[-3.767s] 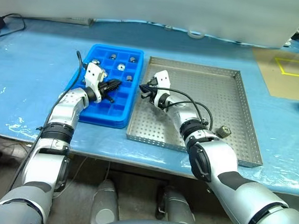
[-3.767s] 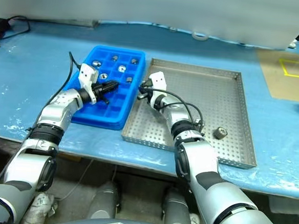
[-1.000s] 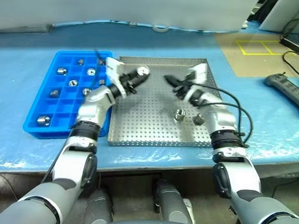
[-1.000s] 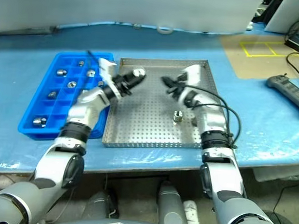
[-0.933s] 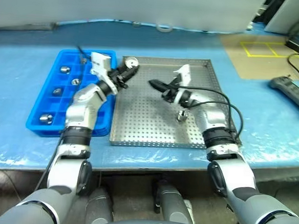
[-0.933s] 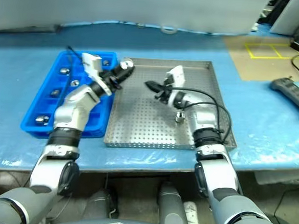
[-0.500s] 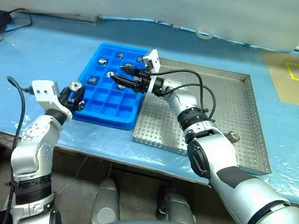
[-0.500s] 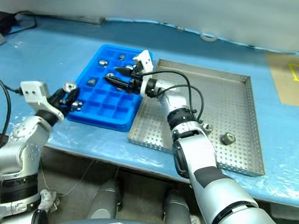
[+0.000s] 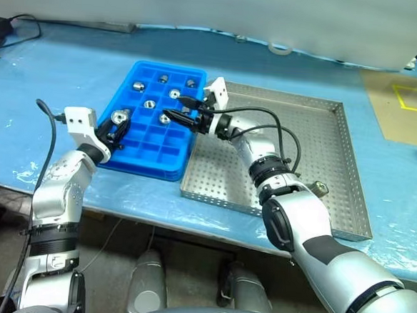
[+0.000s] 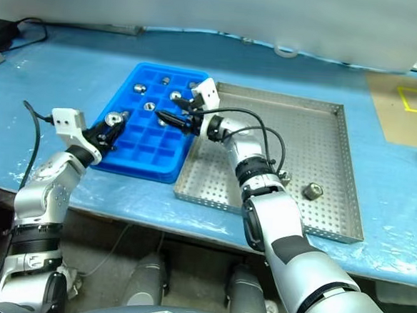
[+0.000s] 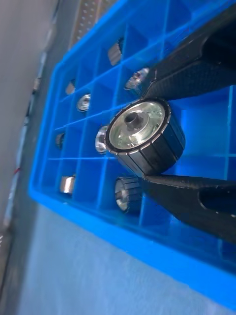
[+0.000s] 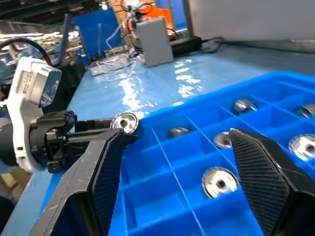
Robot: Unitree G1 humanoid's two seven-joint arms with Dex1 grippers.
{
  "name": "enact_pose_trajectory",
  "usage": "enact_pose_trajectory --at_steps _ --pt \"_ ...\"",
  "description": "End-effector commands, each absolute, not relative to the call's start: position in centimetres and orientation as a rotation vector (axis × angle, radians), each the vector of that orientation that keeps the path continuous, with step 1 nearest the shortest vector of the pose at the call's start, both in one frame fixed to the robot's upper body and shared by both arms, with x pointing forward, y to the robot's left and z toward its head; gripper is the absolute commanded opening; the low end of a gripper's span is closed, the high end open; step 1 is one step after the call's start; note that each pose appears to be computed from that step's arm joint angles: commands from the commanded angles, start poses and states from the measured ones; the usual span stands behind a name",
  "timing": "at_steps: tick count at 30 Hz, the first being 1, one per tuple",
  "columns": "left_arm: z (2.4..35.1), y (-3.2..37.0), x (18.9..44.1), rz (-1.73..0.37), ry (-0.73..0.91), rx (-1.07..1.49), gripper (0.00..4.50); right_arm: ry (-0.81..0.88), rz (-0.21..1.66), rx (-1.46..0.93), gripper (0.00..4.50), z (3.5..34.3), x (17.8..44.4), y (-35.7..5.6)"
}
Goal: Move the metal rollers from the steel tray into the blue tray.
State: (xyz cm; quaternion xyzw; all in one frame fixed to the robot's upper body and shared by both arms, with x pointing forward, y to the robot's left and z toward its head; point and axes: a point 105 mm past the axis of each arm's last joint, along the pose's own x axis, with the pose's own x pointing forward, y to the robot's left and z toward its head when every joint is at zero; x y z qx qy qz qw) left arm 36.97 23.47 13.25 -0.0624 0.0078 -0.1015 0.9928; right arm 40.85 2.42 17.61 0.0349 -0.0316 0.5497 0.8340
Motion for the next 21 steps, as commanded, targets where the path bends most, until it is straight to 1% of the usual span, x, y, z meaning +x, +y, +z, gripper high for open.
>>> enact_pose_trajectory --at_steps 1,2,3,4,6,10,14,16,18,21 --pt "10.9 23.5 37.3 -0.237 0.111 -0.059 1.91 -0.148 1.146 0.058 3.58 19.4 41.0 2.3" --pt "10.3 23.6 37.3 -0.239 0.137 -0.046 2.26 -0.149 1.139 0.058 3.61 19.4 41.0 2.2" --pt "10.5 23.7 37.5 -0.229 0.128 -0.071 2.66 -0.149 1.129 0.058 3.63 19.3 41.1 2.0" --pt "11.1 23.5 37.5 -0.238 0.104 -0.119 2.9 -0.148 1.118 0.058 3.63 19.3 41.2 1.9" --pt "12.2 22.8 37.5 -0.282 0.062 -0.186 3.53 -0.145 1.103 0.056 3.63 19.1 41.4 1.6" --pt "13.7 21.7 36.9 -0.38 0.021 -0.194 3.53 -0.143 1.078 0.039 3.63 18.9 41.6 1.3" --pt "18.4 19.9 36.4 -0.536 -0.109 -0.168 3.53 -0.149 1.02 0.046 3.63 19.4 42.4 -0.9" --pt "19.6 18.3 36.3 -0.619 -0.133 -0.117 3.53 -0.138 0.986 0.024 3.63 19.3 42.9 -2.7" --pt "20.0 16.2 36.1 -0.719 -0.127 -0.044 3.53 -0.112 0.93 -0.022 3.63 19.0 43.6 -5.1" --pt "19.4 13.7 36.0 -0.836 -0.101 0.01 3.53 -0.071 0.856 -0.086 3.63 18.5 44.2 -8.7"
